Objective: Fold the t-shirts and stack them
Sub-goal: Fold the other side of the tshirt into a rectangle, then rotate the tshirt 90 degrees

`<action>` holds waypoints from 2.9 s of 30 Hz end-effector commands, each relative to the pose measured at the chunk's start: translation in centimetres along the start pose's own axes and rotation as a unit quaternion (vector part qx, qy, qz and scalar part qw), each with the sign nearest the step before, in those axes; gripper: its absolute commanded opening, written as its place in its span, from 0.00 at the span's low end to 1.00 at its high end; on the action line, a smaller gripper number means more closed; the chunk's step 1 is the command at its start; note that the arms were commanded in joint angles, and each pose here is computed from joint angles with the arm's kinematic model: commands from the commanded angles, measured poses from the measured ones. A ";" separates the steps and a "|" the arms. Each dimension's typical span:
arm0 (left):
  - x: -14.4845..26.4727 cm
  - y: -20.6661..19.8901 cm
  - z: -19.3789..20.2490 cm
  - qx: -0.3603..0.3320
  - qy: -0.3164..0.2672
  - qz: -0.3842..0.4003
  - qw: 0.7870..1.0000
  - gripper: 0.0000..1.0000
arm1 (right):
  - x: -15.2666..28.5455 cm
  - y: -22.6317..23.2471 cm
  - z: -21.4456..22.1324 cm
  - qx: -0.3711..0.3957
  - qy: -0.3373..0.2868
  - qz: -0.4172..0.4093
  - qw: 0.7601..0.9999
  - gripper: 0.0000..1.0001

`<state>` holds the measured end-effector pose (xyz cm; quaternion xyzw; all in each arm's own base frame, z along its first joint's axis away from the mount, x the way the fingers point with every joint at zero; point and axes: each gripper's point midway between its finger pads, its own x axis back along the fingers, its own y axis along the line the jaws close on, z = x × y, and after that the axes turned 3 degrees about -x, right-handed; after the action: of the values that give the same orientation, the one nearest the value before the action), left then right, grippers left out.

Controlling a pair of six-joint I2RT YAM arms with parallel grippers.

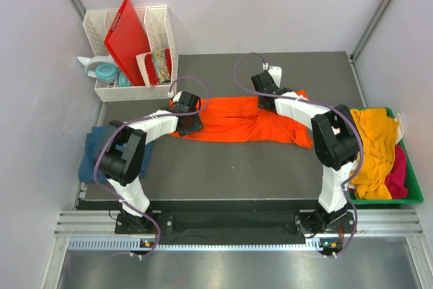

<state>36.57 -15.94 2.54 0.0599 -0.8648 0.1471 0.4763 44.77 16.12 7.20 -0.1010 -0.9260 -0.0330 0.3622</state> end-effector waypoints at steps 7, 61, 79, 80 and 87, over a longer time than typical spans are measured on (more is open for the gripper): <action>-1.7 2.9 5.7 -0.009 0.091 -0.041 0.995 0.55 | 1.9 -0.4 -3.9 -0.032 -0.052 -0.001 0.998 0.56; 1.8 0.4 -4.9 -0.064 -0.064 -0.082 0.993 0.67 | 6.9 -6.5 1.0 -0.118 0.012 -0.029 0.993 0.44; -3.9 4.1 1.0 -0.068 0.080 -0.128 0.986 0.32 | 1.3 -9.4 6.0 -0.154 0.142 0.031 0.977 0.45; -3.8 4.1 1.6 -0.068 0.086 -0.122 0.986 0.20 | 1.1 -9.8 5.9 -0.159 0.144 0.034 0.976 0.45; -1.9 4.6 6.5 -0.101 0.126 -0.118 0.980 0.00 | -0.6 -9.9 4.1 -0.176 0.156 0.034 0.971 0.45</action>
<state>40.97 -14.36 2.23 0.0992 -0.8795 0.0724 0.4599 38.25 6.69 3.18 -0.1903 -0.8338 -0.1852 0.4841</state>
